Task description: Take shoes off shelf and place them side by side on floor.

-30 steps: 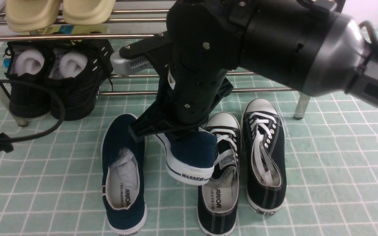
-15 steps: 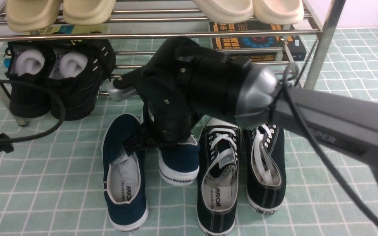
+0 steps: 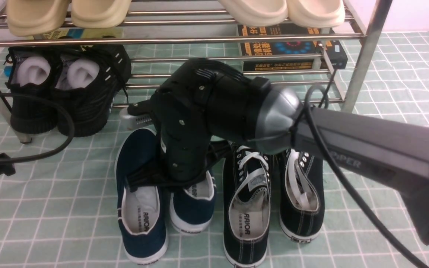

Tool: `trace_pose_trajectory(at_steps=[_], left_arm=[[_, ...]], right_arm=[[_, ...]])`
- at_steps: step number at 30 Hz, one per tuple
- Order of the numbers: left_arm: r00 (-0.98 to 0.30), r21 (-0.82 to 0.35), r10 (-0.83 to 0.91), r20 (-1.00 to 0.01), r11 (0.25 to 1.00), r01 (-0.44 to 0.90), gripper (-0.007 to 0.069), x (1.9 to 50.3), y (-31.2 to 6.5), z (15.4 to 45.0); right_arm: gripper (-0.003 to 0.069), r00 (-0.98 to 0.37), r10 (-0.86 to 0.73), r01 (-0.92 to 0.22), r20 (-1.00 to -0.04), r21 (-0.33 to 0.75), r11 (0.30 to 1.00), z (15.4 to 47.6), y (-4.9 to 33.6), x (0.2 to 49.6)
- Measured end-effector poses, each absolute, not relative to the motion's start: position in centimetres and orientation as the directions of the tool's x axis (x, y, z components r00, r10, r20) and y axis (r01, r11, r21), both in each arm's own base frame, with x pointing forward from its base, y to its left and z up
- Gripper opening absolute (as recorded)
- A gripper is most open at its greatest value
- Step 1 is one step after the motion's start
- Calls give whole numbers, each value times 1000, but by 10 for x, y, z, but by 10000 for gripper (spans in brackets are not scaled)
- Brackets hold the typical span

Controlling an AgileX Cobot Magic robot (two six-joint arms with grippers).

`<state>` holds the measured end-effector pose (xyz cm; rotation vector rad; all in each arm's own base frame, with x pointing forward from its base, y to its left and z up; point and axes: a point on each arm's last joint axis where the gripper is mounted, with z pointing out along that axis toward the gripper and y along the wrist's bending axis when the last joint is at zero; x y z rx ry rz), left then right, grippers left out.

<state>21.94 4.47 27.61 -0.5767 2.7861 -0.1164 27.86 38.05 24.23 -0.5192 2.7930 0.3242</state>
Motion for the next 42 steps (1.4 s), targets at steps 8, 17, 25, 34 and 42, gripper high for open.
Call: trace_pose_trajectory(at_steps=[8, 17, 25, 34, 42], left_arm=[[-884, -134, -399, -244, 917, -377, 89, 217, 44, 276], [-885, -137, -401, -237, 916, -378, 98, 217, 44, 275], [-885, -137, -400, -238, 916, -377, 106, 217, 44, 275], [-885, -137, -400, -239, 916, -377, 119, 217, 44, 275], [-884, -137, -400, -243, 916, -377, 127, 217, 44, 276]], right_arm=[[341, -870, -389, -447, -301, 150, 882, 273, 389, 262], [390, -724, -451, -591, -521, 132, 796, 359, 372, 258], [136, -689, -446, -608, -572, 121, 785, 389, 348, 258], [115, -700, -542, -582, -465, -67, 810, 319, 363, 285], [398, -680, -610, -572, -407, -226, 789, 271, 372, 306]])
